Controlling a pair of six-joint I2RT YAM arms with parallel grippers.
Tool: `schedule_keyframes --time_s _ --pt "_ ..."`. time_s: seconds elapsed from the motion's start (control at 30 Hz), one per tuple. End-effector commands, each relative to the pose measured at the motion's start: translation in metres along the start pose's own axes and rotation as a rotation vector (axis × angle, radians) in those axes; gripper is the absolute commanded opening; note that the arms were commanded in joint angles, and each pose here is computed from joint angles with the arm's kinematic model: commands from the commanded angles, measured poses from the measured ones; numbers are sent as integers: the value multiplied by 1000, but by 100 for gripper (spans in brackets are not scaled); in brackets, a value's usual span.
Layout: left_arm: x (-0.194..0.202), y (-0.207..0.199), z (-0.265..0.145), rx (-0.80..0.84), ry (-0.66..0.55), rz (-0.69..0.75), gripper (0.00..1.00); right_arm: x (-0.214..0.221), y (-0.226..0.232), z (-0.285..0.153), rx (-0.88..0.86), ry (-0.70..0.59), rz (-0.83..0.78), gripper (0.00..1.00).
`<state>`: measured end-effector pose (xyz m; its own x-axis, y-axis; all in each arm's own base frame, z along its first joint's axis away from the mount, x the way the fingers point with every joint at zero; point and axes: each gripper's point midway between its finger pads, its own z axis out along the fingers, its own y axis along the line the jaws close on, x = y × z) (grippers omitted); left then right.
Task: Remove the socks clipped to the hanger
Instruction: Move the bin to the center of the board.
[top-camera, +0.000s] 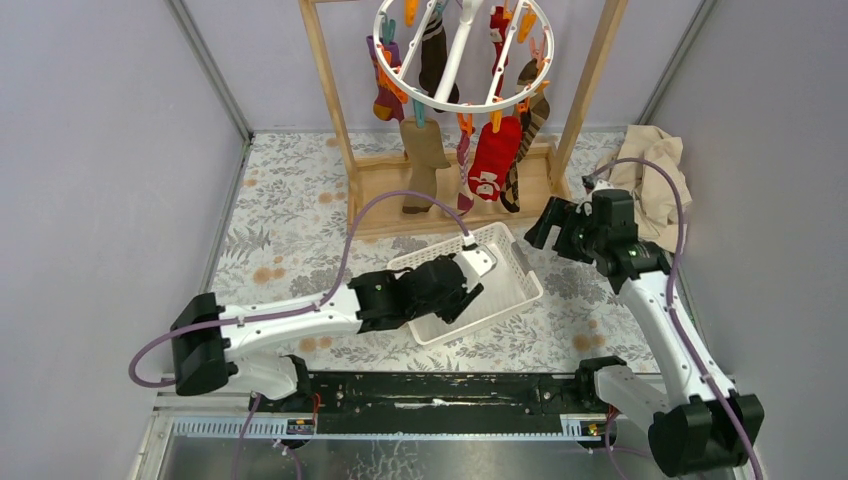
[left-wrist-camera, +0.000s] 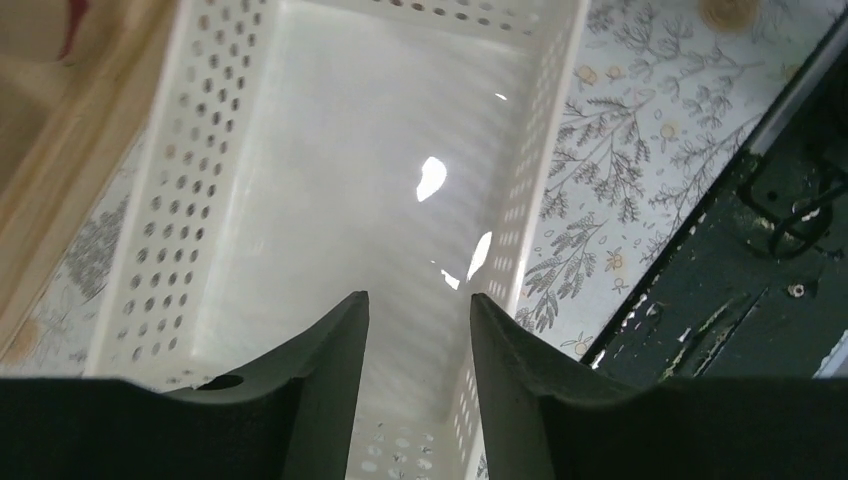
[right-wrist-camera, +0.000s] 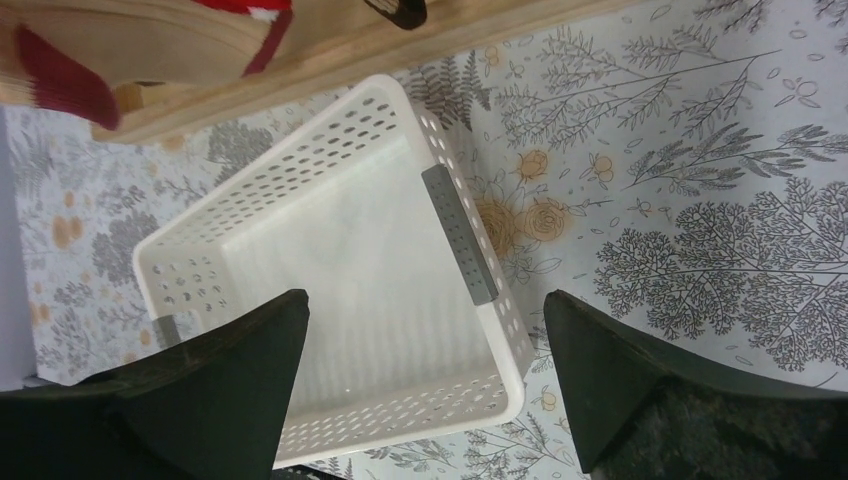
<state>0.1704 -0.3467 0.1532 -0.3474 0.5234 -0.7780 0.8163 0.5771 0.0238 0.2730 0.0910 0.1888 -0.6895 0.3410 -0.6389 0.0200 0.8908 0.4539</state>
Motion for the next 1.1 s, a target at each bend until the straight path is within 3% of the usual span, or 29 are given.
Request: schedule_keyframes --time_s 0.0,0.1,0.17,0.2,0.43,0.6,0.7,0.8,0.83,1.0,1.07 --pt "-13 31 -23 -166 -18 -147 50 3 4 21 -7 30 -68 94" --pt "-10 51 -33 -273 4 -257 54 14 1 40 25 82 -111 91" --pt "-10 62 -37 -313 -8 -320 96 23 1 52 49 115 -145 89" --pt "-8 68 -40 -334 -16 -352 98 27 -1 57 76 127 -170 88" --pt "11 128 -67 -496 -75 -554 98 47 -14 81 192 175 -231 84" --pt "29 149 -74 -547 -79 -607 98 62 -25 87 233 182 -217 75" --pt "41 156 -71 -559 -64 -625 98 71 -28 87 239 192 -202 58" --pt "51 158 -64 -557 -57 -640 98 74 -27 83 235 195 -182 28" --pt "53 158 -62 -552 -56 -646 98 74 -27 81 235 194 -177 26" --pt "55 158 -53 -540 -37 -654 98 74 -25 62 235 179 -151 23" --pt "54 161 -53 -545 -36 -656 98 74 -23 55 222 171 -137 27"
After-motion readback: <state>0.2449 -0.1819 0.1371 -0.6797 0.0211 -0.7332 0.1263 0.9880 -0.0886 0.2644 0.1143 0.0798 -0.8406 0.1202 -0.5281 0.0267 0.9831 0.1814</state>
